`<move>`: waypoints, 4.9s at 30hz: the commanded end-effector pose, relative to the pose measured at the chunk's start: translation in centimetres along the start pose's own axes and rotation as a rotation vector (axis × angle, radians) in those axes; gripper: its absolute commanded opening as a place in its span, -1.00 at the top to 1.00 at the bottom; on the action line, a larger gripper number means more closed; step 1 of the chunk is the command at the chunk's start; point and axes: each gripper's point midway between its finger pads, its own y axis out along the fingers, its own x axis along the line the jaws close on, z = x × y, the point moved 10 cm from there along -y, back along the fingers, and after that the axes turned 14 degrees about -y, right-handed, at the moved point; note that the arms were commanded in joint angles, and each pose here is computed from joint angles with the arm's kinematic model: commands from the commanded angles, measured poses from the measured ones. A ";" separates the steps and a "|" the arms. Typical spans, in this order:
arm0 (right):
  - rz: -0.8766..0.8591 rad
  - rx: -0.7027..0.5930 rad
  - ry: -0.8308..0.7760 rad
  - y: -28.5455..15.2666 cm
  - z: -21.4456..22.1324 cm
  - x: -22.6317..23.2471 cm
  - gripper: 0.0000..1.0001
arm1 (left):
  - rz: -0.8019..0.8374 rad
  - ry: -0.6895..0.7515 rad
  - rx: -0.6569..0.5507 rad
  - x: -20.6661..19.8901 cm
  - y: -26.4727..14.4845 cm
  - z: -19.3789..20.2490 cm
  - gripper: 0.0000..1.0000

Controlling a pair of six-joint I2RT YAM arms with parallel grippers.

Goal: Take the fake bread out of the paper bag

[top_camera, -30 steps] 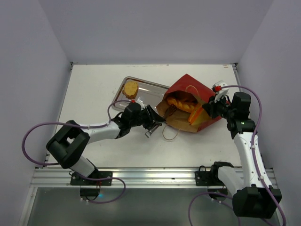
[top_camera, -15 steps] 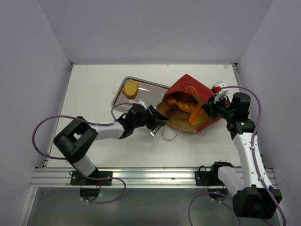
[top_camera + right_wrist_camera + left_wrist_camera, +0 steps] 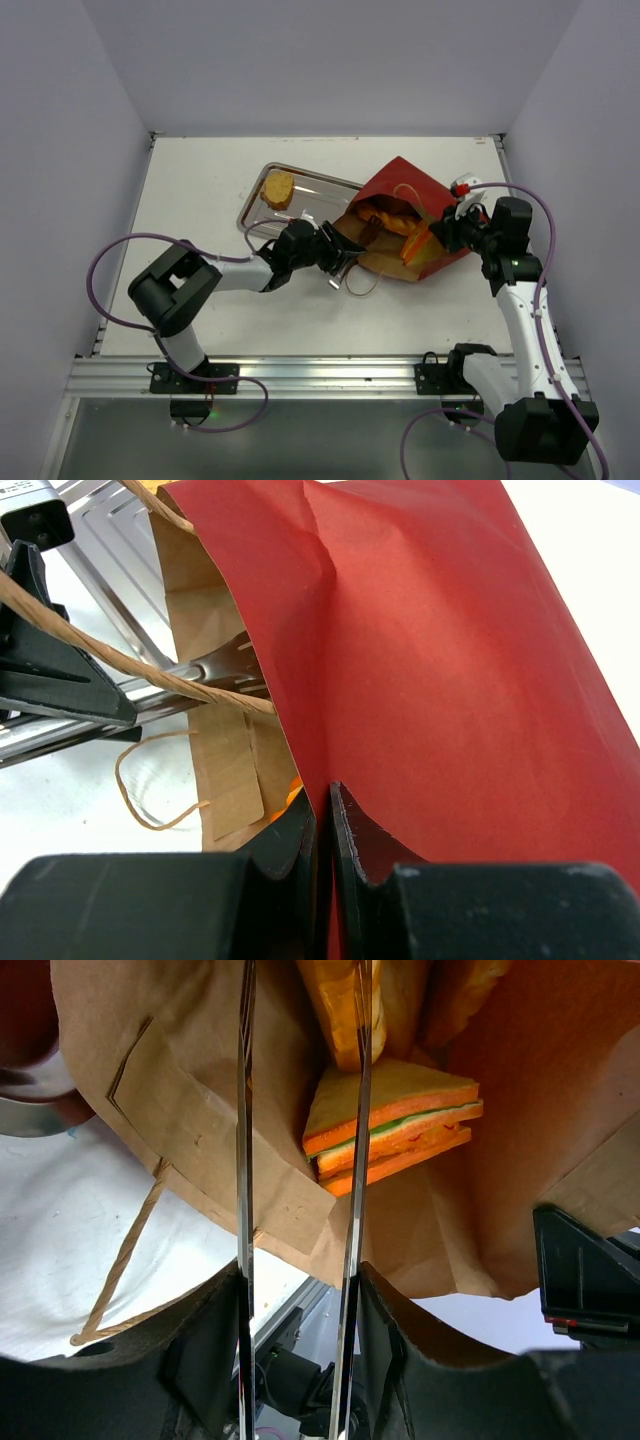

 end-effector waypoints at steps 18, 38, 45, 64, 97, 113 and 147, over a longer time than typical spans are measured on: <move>-0.010 -0.025 -0.019 0.0 -0.2 0.1 0.77 | 0.162 0.024 0.054 -3.2 -0.3 0.9 -0.03; -0.011 -0.030 -0.020 0.0 -0.3 0.1 0.77 | 0.054 0.010 0.058 -0.4 1.3 -0.4 -0.04; -0.006 -0.026 -0.020 0.0 -0.3 0.1 0.77 | 0.061 0.033 0.046 -1.0 2.3 -1.5 0.16; 0.121 -0.005 0.030 0.6 -0.3 -1.0 0.88 | 0.127 0.193 0.065 -3.0 -3.2 0.0 1.00; 0.300 0.011 0.026 2.5 -0.6 -1.3 1.00 | 0.210 0.429 0.131 -9.7 -4.0 1.5 1.00; 0.421 0.007 0.049 2.5 -1.3 -2.6 1.00 | 0.283 0.549 0.091 -14.1 -7.0 2.7 1.00; 0.493 0.005 0.084 1.8 -1.1 -3.5 1.00 | 0.268 0.866 -0.204 -15.3 -19.2 2.5 1.00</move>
